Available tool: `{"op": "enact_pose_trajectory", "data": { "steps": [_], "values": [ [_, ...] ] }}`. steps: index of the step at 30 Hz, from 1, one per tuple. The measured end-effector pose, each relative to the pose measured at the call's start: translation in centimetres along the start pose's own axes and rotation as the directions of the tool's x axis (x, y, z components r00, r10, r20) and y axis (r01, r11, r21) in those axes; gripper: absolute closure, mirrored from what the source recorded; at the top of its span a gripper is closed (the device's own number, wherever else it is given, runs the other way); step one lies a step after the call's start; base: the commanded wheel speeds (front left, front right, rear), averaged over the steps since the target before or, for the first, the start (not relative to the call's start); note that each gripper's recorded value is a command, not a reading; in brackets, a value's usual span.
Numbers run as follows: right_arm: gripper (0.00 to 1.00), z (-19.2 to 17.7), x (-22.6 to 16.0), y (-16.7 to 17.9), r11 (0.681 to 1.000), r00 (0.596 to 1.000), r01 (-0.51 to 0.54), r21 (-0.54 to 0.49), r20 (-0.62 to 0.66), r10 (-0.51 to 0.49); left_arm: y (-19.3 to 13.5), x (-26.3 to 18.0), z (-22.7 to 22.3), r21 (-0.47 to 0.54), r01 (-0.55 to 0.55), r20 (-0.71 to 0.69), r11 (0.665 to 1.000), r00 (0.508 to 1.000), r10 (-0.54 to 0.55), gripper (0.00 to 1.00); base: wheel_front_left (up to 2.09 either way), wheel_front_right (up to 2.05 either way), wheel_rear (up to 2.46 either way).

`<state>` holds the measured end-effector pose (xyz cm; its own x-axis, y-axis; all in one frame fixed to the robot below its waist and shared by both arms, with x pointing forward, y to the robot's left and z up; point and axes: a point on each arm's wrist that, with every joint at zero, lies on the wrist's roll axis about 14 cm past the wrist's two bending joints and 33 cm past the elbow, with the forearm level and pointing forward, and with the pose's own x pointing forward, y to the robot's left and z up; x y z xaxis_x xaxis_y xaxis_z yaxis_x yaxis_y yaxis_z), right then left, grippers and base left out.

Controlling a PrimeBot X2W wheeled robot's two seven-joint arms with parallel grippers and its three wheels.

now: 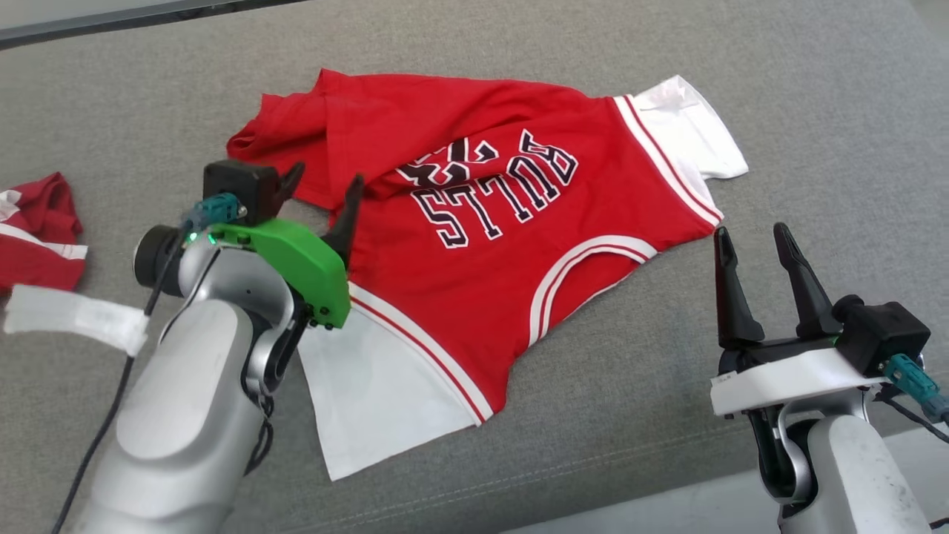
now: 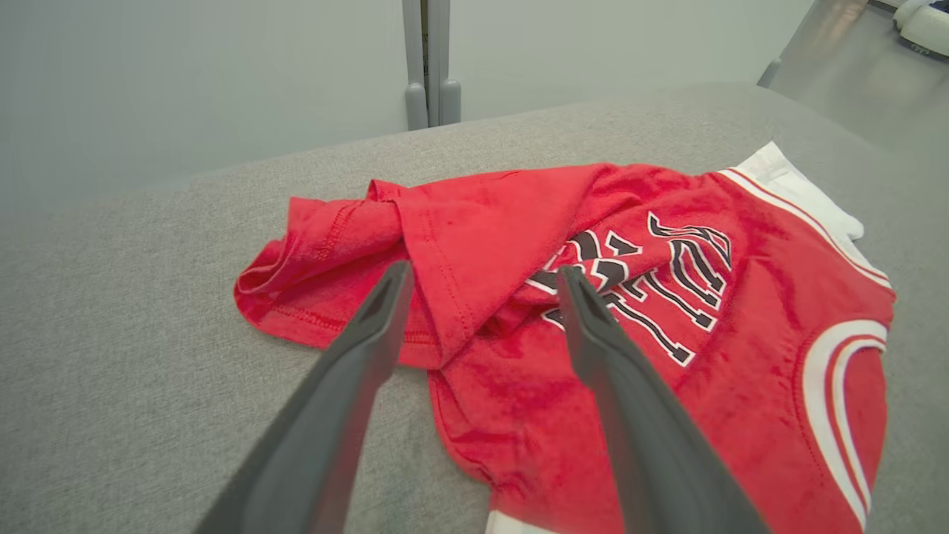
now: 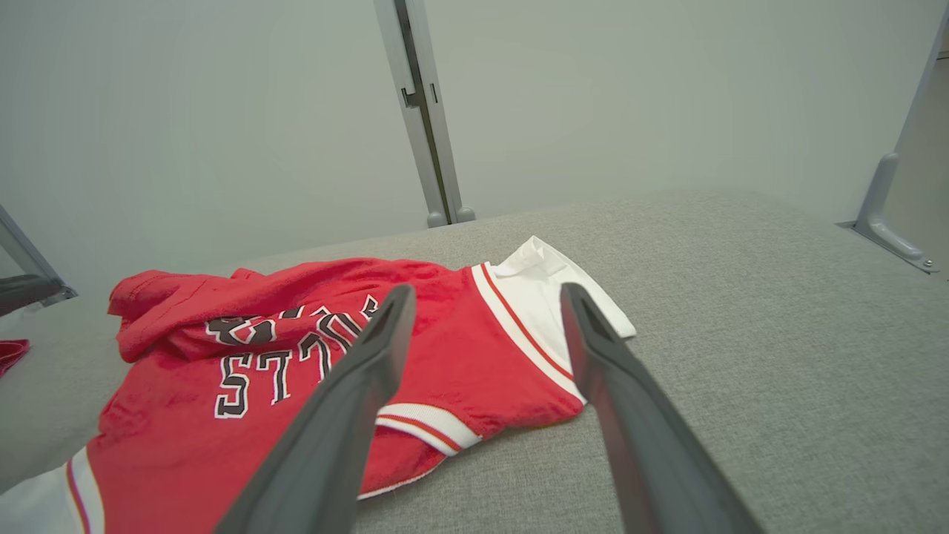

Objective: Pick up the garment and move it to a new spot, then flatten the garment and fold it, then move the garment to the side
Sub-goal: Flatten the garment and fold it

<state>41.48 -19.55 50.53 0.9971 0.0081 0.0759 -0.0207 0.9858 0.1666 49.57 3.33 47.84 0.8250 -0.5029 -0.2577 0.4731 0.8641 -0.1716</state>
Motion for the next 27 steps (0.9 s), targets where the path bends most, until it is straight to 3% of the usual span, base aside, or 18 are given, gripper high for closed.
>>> {"op": "enact_pose_trajectory", "data": {
  "steps": [9,17,18,19,27],
  "values": [
    [0.0,-1.1,-0.2,-2.1,0.998,0.998,0.06,0.006,-0.019,-0.06,2.2,5.8,-3.7,-0.054,-0.024,-0.188,0.998,0.982,0.014,0.0,0.0,0.0,0.0],
    [0.0,-2.4,-0.7,-4.2,0.993,0.991,0.121,-0.004,-0.054,-0.121,3.3,8.9,-5.9,-0.094,-0.044,-0.248,0.995,0.969,0.019,0.02,0.0,0.0,0.0],
    [0.0,-2.6,-0.8,-4.4,0.992,0.99,0.129,-0.007,-0.059,-0.129,3.2,9.2,-5.9,-0.096,-0.039,-0.245,0.995,0.969,0.015,0.58,0.0,0.0,0.0],
    [0.0,-2.7,-0.8,-4.7,0.991,0.989,0.136,-0.011,-0.064,-0.136,3.1,9.4,-5.8,-0.099,-0.032,-0.234,0.995,0.972,0.008,1.0,0.0,0.0,0.0],
    [0.0,-3.0,0.1,-4.4,0.992,0.991,0.123,-0.009,-0.06,-0.123,3.4,8.9,-4.9,-0.104,-0.031,-0.14,0.994,0.99,0.016,1.0,0.0,0.0,0.0]
  ]
}}
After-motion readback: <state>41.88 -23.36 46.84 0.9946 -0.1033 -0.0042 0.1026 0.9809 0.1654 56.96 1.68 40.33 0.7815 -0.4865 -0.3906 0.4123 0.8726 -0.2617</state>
